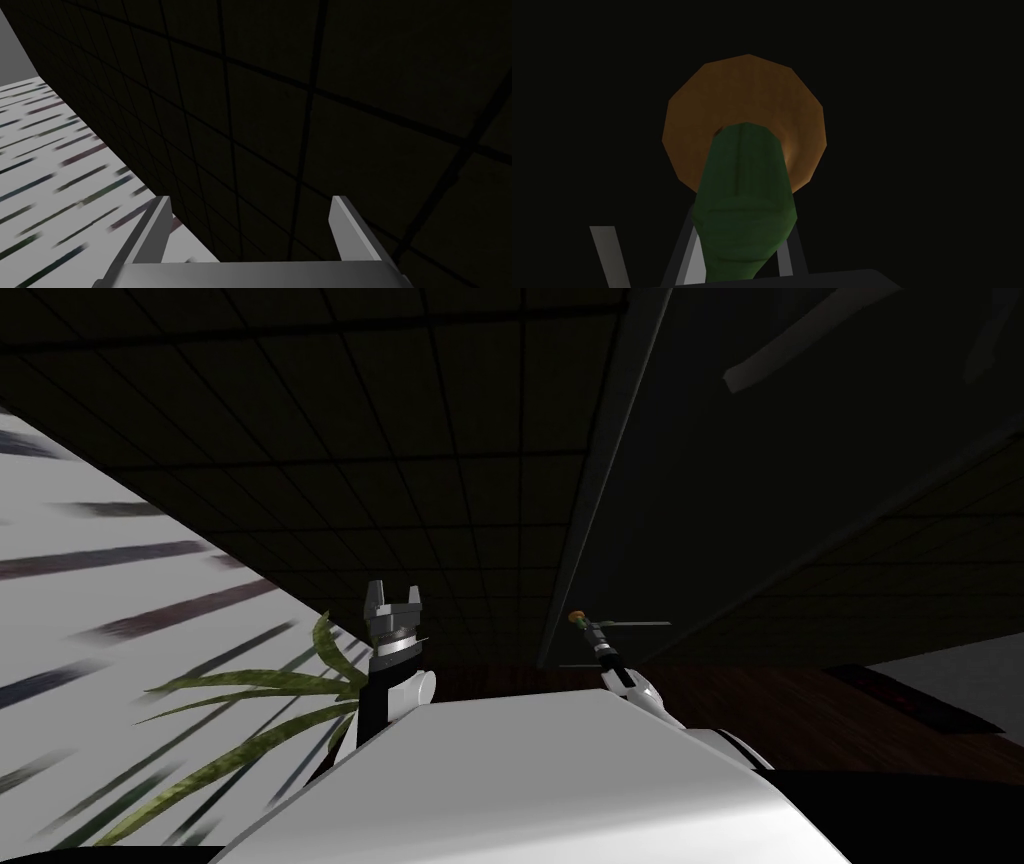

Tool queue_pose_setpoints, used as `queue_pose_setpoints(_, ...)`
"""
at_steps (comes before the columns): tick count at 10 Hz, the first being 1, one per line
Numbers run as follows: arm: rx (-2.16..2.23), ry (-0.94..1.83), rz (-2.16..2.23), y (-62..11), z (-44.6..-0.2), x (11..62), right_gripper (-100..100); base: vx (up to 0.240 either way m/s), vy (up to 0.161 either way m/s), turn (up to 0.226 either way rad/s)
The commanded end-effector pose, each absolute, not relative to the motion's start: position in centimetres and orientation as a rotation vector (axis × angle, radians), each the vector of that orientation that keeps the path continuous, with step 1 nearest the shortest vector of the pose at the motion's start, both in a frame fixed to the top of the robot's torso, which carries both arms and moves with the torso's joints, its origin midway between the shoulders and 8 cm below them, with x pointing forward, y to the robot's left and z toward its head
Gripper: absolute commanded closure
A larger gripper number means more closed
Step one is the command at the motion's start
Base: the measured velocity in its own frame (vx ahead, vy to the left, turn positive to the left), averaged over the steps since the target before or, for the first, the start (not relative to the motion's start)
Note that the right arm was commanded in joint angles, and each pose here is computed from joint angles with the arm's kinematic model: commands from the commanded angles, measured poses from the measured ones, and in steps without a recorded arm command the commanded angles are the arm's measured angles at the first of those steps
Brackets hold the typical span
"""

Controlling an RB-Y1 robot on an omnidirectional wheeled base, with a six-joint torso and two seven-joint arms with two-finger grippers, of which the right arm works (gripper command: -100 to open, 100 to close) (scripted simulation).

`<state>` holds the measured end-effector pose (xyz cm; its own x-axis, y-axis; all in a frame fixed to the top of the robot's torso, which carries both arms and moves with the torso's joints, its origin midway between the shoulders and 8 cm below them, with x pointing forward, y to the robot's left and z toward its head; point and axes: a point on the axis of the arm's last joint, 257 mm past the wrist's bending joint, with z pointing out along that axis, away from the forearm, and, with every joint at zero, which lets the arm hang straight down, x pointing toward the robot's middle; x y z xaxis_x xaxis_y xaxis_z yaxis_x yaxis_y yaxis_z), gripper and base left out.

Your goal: Pull the door open

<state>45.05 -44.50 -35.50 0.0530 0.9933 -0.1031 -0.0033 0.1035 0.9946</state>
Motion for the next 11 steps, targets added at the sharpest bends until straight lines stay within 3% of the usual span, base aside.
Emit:
queue_pose_setpoints(1,1.145,1.226,1.111,-44.4,-35.6,44.6,100,-0.141,-0.056,0.086)
queue_pose_setpoints(11,1.090,1.318,1.198,-44.4,-35.8,40.7,100,-0.177,-0.066,0.106)
